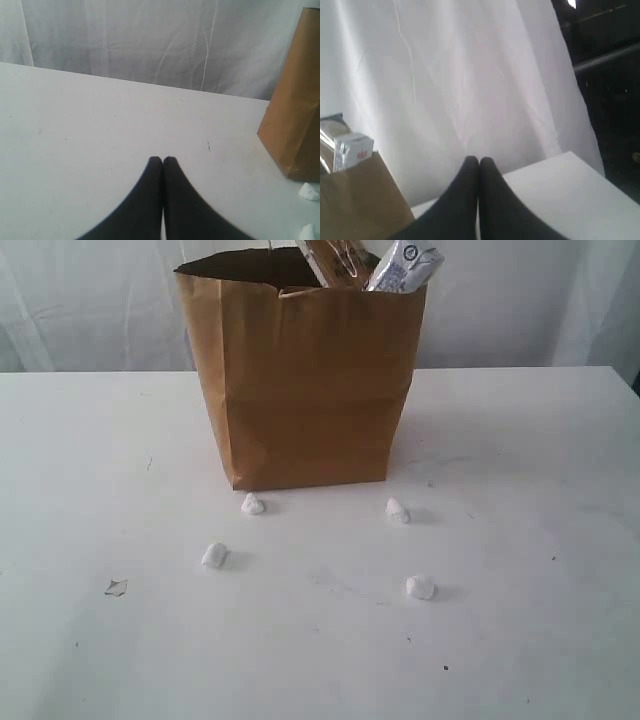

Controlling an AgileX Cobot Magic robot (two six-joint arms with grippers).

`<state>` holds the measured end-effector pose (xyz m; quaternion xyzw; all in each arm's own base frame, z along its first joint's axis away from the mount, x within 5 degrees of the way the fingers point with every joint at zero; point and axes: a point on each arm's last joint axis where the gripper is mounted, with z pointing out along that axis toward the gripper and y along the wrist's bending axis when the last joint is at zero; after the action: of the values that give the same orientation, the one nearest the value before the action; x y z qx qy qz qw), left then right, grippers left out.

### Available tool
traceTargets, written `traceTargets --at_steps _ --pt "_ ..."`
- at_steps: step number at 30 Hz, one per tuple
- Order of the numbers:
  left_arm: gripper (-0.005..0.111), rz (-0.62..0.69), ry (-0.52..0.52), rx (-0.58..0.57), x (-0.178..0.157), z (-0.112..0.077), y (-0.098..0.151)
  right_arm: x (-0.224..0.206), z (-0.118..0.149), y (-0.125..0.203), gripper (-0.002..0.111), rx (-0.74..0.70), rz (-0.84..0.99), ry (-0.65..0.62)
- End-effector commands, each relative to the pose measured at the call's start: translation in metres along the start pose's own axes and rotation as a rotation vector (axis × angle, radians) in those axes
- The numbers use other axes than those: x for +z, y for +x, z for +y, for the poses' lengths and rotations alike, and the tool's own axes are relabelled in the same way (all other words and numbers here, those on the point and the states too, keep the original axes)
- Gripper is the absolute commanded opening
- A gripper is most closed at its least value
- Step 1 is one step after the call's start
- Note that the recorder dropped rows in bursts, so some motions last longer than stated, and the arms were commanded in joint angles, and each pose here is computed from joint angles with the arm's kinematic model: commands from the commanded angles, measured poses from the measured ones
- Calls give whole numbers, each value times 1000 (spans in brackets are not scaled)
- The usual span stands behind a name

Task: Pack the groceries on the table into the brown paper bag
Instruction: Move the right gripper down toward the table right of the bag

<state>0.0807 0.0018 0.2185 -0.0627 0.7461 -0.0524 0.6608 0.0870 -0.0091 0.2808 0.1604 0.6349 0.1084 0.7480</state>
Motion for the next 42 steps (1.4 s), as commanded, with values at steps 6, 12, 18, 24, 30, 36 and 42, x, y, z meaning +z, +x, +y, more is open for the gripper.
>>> traceTargets --at_steps 6,12,18,24,30,36,42 --pt "0 -2 11 19 0 -1 -1 17 9 2 0 -77 -84 -124" --pt "0 -2 13 19 0 -1 -1 18 5 13 0 -85 38 -80" --pt "0 -2 13 19 0 -1 -1 23 11 5 0 -129 -80 -139" --pt "0 -2 13 19 0 -1 -1 38 18 -10 0 -126 -127 -157" --pt "0 68 1 19 1 3 22 55 35 -48 0 -100 -191 -178" --pt "0 100 20 48 1 3 33 97 40 -37 0 -183 -40 -191" --pt "0 101 26 50 1 2 33 136 13 36 0 -348 403 -71"
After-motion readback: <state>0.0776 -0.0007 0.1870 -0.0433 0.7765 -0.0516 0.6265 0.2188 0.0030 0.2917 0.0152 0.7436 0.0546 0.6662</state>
